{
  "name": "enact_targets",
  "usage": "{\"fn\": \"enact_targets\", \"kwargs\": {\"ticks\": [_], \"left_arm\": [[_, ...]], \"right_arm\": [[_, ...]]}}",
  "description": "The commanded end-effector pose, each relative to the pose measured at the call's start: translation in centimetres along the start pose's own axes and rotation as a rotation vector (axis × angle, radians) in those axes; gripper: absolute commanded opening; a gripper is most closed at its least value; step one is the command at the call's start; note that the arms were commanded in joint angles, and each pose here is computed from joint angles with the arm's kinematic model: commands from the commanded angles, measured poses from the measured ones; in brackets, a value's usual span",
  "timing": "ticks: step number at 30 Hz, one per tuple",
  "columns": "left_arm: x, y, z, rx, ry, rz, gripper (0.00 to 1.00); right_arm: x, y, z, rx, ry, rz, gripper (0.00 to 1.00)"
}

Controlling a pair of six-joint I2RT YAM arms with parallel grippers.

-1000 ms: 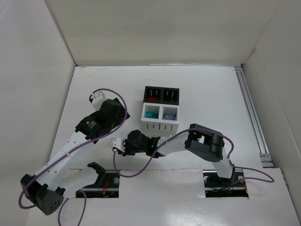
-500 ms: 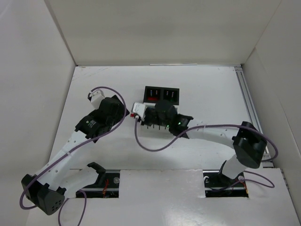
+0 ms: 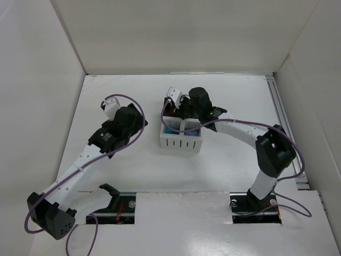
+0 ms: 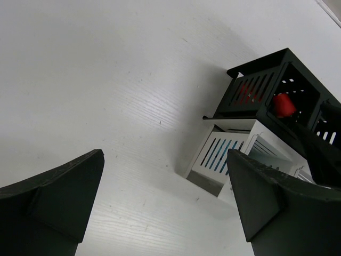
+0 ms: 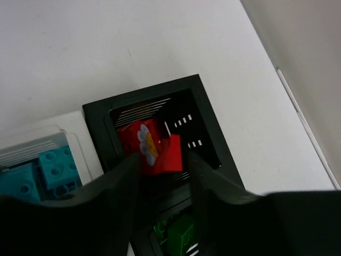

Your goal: Sort the legos into containers by color

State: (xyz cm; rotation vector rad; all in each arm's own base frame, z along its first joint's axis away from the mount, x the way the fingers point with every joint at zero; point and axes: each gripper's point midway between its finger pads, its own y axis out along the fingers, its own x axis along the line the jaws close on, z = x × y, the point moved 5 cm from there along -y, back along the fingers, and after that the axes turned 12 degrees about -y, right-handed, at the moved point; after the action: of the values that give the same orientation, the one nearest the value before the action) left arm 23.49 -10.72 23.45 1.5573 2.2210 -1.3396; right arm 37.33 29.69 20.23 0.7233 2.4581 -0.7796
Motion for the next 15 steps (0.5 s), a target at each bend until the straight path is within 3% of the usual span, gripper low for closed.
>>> {"fn": "enact_targets", "kwargs": {"ticks": [1, 3, 5, 6, 7, 11, 15], "left_arm": [[-1.3, -0.7, -1.7, -0.056, -0.030, 0.035, 0.99], [-1.2, -0.6, -1.9, -0.061, -0.035, 0.029, 0.99], [-1.2, -0.6, -1.9, -0.061, -0.035, 0.029, 0.99], [-1.2, -0.6, -1.8, -0.053, -0.035, 0.033, 0.99], [-1.1, -0.6, -1.7, -0.049, -0.031, 0.026, 0.99], [-0.6, -0.7, -1.5, -0.043, -0.043, 0.012, 0.99], [0.2, -0.8, -1.2, -0.038, -0.046, 0.002, 0.99]], "right_arm": [[-0.8, -0.1, -2.4, -0.067, -0.025, -0.031, 0.51], [-1.4, -1.0, -3.3, -0.088, -0.031, -0.012, 0.59], [-1.9, -2.6, -3.8, -0.088, -0.036, 0.028, 0.74], [-2.3, -3.3, -4.1, -0.091, -0.038, 0.047, 0.84], [-2.7, -5.1, -4.9, -0.107, -0.043, 0.080, 1.00], [-4.0, -11.2, -4.1, -0.061, 0.033, 0.230, 1.00], [-4.4, -18.2, 2.1, 0.151, 0.203, 0.407, 1.00]]}}
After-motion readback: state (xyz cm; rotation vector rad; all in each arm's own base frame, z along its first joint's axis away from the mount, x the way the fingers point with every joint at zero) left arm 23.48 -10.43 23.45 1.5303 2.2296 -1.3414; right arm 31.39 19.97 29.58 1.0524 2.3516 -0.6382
